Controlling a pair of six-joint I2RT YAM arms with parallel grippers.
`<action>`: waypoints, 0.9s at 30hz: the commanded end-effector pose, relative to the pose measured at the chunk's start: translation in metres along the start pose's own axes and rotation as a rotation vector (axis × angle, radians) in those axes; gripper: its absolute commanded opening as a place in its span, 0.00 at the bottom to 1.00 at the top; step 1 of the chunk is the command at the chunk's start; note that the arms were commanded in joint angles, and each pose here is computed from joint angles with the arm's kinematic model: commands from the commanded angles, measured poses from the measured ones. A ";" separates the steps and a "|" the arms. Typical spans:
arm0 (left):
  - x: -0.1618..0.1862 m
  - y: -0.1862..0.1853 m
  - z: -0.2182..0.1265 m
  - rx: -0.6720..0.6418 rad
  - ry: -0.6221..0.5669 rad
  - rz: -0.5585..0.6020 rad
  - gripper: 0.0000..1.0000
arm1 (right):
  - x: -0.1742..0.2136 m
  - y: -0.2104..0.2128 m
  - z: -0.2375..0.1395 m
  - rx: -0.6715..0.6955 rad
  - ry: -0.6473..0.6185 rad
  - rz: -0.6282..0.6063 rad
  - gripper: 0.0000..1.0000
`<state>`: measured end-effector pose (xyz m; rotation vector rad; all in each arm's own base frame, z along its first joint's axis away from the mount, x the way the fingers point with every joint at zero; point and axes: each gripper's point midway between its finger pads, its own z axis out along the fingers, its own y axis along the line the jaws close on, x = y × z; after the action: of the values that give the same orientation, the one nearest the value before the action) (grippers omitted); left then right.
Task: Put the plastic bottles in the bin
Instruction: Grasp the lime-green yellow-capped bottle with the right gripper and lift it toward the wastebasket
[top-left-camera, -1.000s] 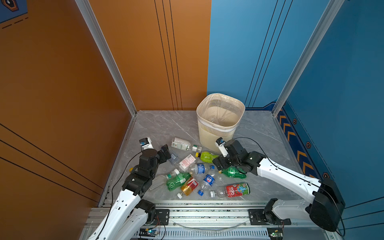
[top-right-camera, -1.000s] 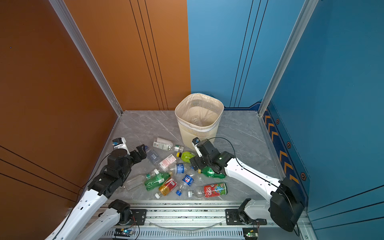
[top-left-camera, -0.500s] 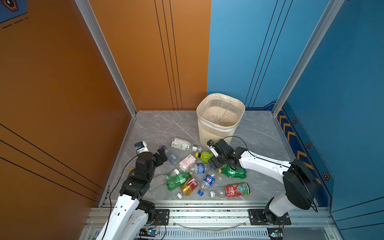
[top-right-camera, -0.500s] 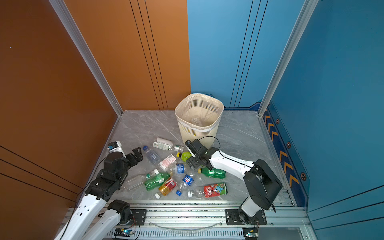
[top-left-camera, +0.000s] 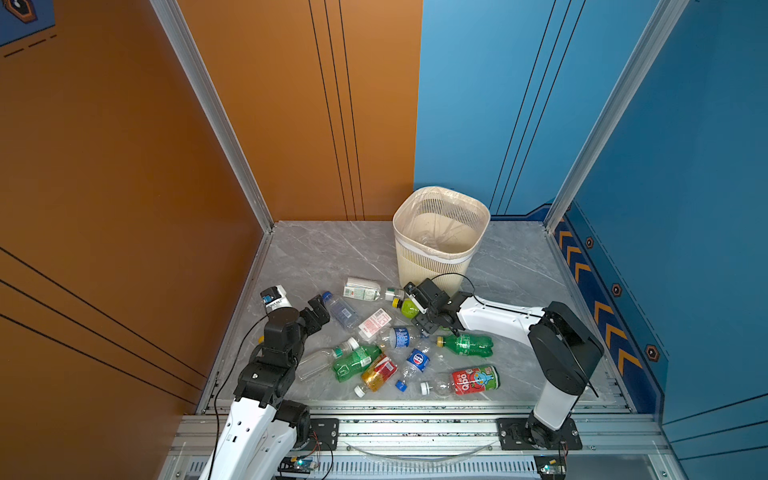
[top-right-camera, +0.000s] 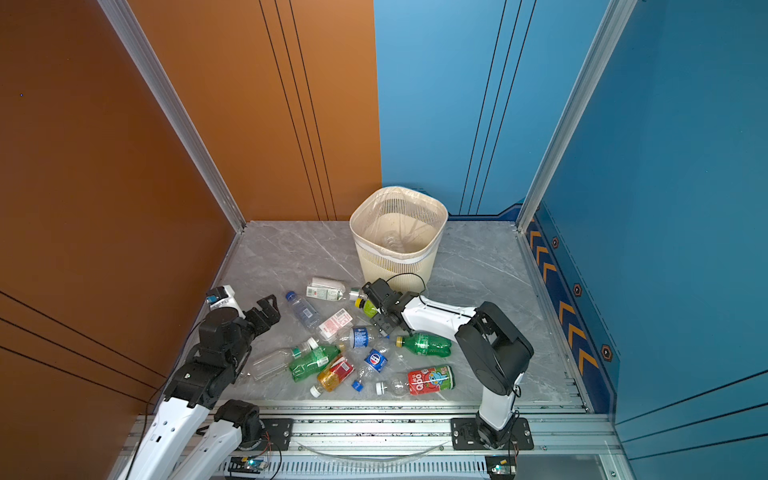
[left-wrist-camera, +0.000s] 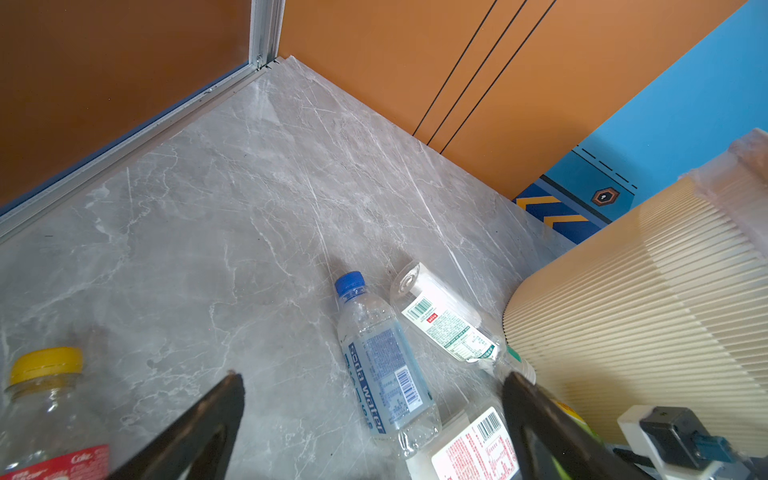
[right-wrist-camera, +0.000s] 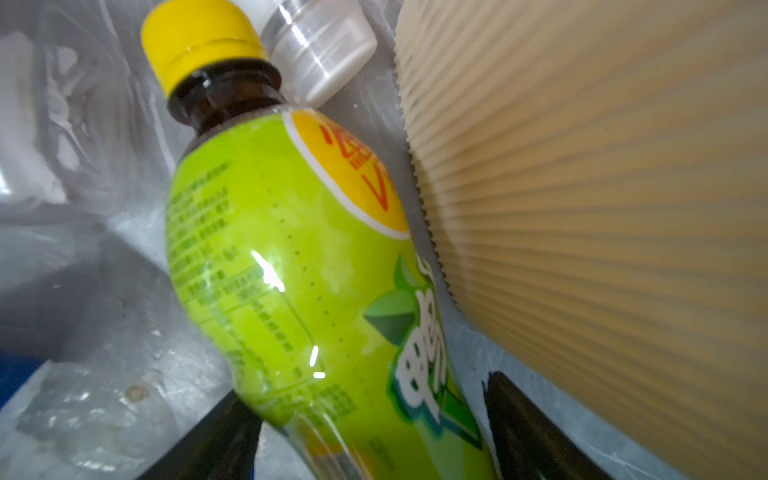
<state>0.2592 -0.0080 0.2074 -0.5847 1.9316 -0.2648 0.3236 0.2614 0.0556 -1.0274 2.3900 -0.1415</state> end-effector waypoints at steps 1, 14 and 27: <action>0.010 0.008 0.001 -0.016 0.027 -0.010 0.98 | -0.015 -0.008 -0.004 0.063 -0.046 -0.033 0.76; 0.009 0.009 0.005 -0.009 0.024 -0.038 0.98 | -0.040 -0.014 -0.059 0.095 -0.222 -0.057 0.55; 0.012 0.010 0.014 -0.018 0.039 -0.052 0.98 | -0.075 -0.027 -0.172 0.059 -0.534 0.047 0.49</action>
<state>0.2625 -0.0036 0.1924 -0.6393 1.9578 -0.2744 0.2995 0.2790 0.2246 -0.9075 1.9418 0.0316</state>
